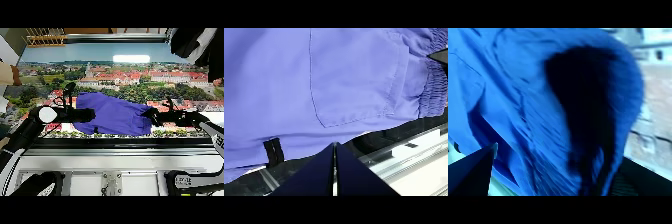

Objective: Fold the clothes and pants, and hang the long-sleeved shirts on hangers.

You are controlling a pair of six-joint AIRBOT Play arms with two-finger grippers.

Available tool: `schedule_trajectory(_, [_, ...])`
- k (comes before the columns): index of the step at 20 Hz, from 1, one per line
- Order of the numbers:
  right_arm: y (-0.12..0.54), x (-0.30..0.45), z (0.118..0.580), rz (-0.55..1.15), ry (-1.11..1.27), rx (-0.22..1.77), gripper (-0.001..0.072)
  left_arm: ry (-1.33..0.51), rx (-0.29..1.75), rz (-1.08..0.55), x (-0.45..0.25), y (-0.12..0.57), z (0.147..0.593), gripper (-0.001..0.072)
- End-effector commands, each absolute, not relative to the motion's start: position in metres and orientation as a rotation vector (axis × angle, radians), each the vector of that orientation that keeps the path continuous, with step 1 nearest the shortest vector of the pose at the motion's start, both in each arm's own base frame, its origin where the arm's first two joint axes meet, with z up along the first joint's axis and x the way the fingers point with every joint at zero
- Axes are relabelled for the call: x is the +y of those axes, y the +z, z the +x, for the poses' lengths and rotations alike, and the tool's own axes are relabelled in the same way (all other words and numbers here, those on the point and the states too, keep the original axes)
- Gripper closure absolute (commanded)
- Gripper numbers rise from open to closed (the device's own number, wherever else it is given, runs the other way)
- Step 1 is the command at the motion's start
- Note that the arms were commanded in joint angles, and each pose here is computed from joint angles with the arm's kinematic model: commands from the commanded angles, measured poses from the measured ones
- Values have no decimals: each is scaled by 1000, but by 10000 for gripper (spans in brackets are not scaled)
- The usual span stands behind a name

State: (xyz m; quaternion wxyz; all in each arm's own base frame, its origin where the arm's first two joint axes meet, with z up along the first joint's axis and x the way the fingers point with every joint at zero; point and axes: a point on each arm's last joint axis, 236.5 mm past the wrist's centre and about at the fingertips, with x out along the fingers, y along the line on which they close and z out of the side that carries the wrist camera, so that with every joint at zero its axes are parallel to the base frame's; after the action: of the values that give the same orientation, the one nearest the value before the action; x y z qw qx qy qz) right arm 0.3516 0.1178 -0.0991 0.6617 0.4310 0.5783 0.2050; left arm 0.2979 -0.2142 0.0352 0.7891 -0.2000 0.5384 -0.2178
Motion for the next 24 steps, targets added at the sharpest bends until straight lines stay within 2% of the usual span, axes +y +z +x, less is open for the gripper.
schedule_trajectory(1, [-103, 145, 359, 975, 475, 1297, -2, -469, 1176, -431, -214, 34, 295, 702])
schedule_trajectory(2, [-103, 150, 357, 963, 483, 1303, 3, -470, 1184, -429, -214, 33, 293, 702])
schedule_trajectory(3, [-103, 154, 357, 953, 491, 1306, 100, -470, 1185, -429, -214, 33, 293, 702])
schedule_trajectory(4, [-102, 157, 357, 932, 510, 1301, 344, -470, 1184, -429, -214, 33, 293, 702])
schedule_trajectory(5, [-100, 159, 359, 905, 532, 1288, 548, -470, 1184, -429, -214, 33, 293, 702])
schedule_trajectory(6, [-96, 161, 361, 888, 554, 1278, 642, -470, 1184, -429, -214, 33, 293, 702])
schedule_trajectory(7, [-89, 162, 364, 870, 582, 1259, 694, -470, 1184, -429, -214, 33, 293, 702])
schedule_trajectory(10, [-51, 130, 399, 775, 545, 1159, 695, -470, 1185, -429, -214, 33, 293, 702])
schedule_trajectory(13, [22, 27, 450, 701, 321, 950, 694, -470, 1185, -429, -214, 33, 293, 702])
schedule_trajectory(15, [77, -59, 460, 679, 154, 757, 694, -470, 1184, -429, -214, 33, 293, 702])
schedule_trajectory(17, [114, -147, 443, 697, -59, 592, 694, -470, 1184, -429, -214, 33, 293, 702])
schedule_trajectory(19, [120, -220, 405, 713, -254, 542, 694, -470, 1184, -429, -214, 33, 293, 702])
schedule_trajectory(21, [102, -270, 359, 751, -424, 585, 694, -469, 1181, -430, -214, 33, 294, 702])
schedule_trajectory(24, [53, -297, 296, 822, -608, 726, 695, -469, 1177, -431, -214, 33, 295, 702])
